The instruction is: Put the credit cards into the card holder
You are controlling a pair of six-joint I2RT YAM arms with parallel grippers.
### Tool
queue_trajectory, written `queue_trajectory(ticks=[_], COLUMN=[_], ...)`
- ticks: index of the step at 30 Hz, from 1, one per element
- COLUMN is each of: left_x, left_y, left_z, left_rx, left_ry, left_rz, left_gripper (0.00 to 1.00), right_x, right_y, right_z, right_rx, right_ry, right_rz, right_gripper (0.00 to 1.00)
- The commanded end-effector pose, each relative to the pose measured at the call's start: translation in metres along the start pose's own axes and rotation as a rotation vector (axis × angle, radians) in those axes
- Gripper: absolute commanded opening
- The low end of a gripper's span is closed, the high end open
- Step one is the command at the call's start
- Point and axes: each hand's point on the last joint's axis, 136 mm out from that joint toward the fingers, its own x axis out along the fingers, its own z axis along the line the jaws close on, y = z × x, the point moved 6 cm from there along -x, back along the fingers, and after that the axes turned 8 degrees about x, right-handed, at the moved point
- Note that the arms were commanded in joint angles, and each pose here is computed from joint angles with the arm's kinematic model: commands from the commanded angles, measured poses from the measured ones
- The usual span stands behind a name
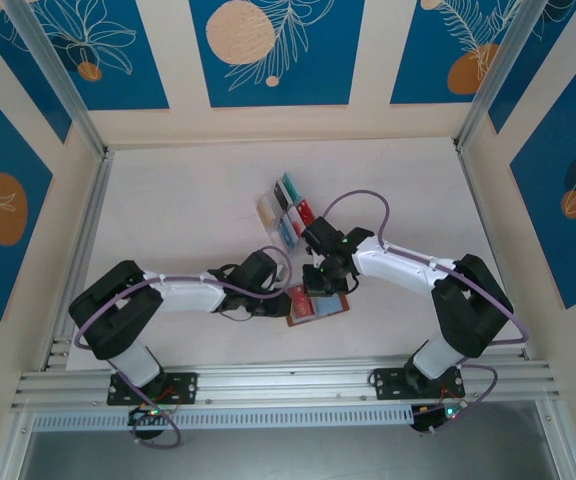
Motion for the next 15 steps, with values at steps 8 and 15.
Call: queue_trajectory(ticks=[8,15], left_x=[0.003,-0.011], left_y=[0.019,0.023], left_z=[0.021,0.026], left_rx=[-0.059,-0.086], left_ry=[-0.094,-0.093], left_rz=[0.082,0.055], left_gripper=[0.19,0.19], right_x=[0.04,0.052], right_y=[-0.002,0.0], right_z=[0.022,0.016], right_rx=[0.044,0.08], right_ry=[-0.151,-0.168], right_rz=[0.134,0.166], right_gripper=[0.16,0.4])
